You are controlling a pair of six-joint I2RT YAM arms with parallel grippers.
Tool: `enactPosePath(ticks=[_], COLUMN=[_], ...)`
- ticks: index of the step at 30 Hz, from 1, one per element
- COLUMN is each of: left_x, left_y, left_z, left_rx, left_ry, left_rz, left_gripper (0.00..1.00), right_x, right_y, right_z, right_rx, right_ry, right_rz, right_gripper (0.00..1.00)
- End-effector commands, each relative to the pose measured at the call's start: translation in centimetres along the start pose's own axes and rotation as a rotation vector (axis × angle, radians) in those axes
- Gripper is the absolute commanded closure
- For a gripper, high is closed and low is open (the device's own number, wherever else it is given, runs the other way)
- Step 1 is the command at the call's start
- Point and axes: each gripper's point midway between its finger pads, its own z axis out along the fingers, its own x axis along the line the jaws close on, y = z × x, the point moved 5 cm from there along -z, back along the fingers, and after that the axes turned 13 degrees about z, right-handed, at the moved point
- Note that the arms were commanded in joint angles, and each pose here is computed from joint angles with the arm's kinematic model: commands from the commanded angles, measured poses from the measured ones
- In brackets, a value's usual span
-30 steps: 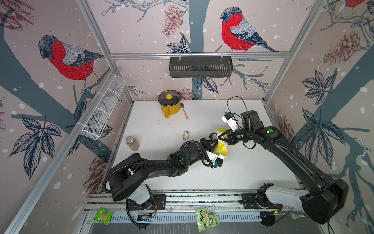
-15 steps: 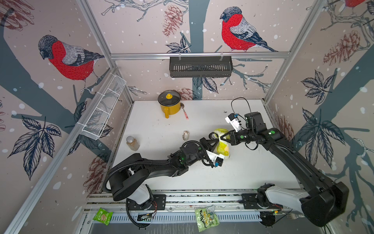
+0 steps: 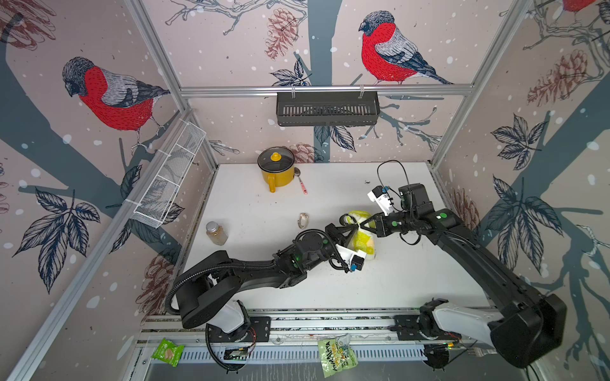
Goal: Wipe the watch dial
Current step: Wipe the dirt from the watch dial.
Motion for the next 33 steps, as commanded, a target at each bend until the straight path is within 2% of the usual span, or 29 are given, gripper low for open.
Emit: enactPosePath(ticks=[1, 6, 9, 12, 15, 19, 23, 25, 28, 33], left_x=[2.4, 2.5, 2.4, 1.0, 0.4, -1.2, -2.3, -3.2, -5.1, -5.8], left_y=[0.8, 0.7, 0.8, 0.9, 0.3, -1.4, -3.7, -4.7, -5.9, -9.4], left_z=[-0.2, -0.2, 0.0, 0.6, 1.0, 2.0, 4.2, 5.1, 6.2, 7.4], left_rx=[-0.044, -0.043, -0.05, -0.055, -0.052, -0.034, 0.063, 0.091, 0.106, 0.169], left_ry=[0.109, 0.11, 0.096, -0.002, -0.056, -0.136, -0.154, -0.156, -0.227, -0.261], left_rz=[0.017, 0.009, -0.037, -0.056, -0.138, -0.197, -0.268, -0.275, -0.278, -0.468], left_gripper=[1.0, 1.0, 1.0, 1.0, 1.0, 1.0, 1.0, 1.0, 1.0, 1.0], right_x=[-0.2, -2.4, -3.6, -4.5, -5.1, -5.4, -5.7, -5.8, -6.2, -8.2], right_y=[0.5, 0.9, 1.5, 2.4, 3.0, 3.9, 4.7, 5.1, 5.5, 5.7], right_z=[0.2, 0.2, -0.7, -2.5, -4.2, -5.8, -6.6, -7.0, -7.8, -8.5], right_rx=[-0.014, -0.027, -0.046, -0.104, -0.157, -0.226, -0.24, -0.246, -0.261, -0.265], right_ry=[-0.002, -0.128, -0.207, -0.246, -0.268, -0.298, -0.353, -0.386, -0.456, -0.606], right_rz=[-0.027, 0.019, 0.051, 0.08, 0.105, 0.144, 0.192, 0.206, 0.236, 0.298], right_gripper=[0.94, 0.94, 0.95, 0.95, 0.95, 0.94, 0.94, 0.94, 0.94, 0.94])
